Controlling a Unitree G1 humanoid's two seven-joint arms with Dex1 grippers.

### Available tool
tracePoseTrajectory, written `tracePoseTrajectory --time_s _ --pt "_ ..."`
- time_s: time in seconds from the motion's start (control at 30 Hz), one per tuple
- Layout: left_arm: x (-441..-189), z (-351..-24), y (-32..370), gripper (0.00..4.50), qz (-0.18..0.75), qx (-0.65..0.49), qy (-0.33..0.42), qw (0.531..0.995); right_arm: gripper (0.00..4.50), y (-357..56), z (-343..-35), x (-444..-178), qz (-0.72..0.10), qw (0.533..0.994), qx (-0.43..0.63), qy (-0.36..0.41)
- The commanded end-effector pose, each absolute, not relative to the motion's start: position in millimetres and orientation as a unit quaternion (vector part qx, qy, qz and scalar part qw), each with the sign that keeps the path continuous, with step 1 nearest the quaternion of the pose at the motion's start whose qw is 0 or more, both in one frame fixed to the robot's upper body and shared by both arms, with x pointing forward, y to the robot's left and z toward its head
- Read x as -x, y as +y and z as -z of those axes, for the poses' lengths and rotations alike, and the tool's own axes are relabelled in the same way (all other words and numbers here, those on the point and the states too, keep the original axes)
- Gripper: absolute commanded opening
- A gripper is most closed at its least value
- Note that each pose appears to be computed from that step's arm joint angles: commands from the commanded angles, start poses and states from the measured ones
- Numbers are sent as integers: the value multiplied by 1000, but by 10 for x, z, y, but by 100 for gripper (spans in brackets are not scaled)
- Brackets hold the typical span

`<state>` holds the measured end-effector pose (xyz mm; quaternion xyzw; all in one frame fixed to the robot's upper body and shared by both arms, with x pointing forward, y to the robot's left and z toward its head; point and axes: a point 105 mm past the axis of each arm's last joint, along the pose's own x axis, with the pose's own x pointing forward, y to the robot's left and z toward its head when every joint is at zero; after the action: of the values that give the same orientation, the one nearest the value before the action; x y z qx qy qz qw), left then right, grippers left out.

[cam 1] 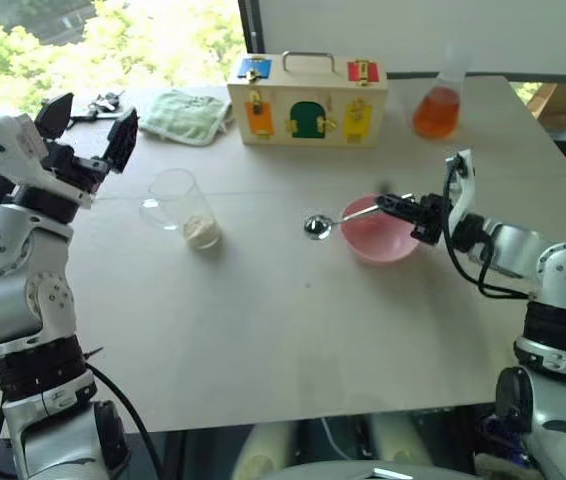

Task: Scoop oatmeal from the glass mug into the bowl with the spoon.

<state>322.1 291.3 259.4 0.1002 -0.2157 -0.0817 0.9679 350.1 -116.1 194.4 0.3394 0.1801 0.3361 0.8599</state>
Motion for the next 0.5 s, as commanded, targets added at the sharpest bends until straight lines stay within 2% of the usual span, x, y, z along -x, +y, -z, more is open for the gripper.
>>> tracePoseTrajectory --time_s 0.03,0.3,0.5 --pt "-3147 -2560 2870 440 73 -135 -226 962 0 -1221 -2166 -3602 -297 854 -399 149" --pt "-3166 -1942 2923 440 59 -217 -134 965 0 -1136 -2407 -3614 -294 845 -425 138" --pt "-3213 -1756 2994 440 44 -243 -107 963 0 -1077 -2553 -3583 -306 854 -399 130"
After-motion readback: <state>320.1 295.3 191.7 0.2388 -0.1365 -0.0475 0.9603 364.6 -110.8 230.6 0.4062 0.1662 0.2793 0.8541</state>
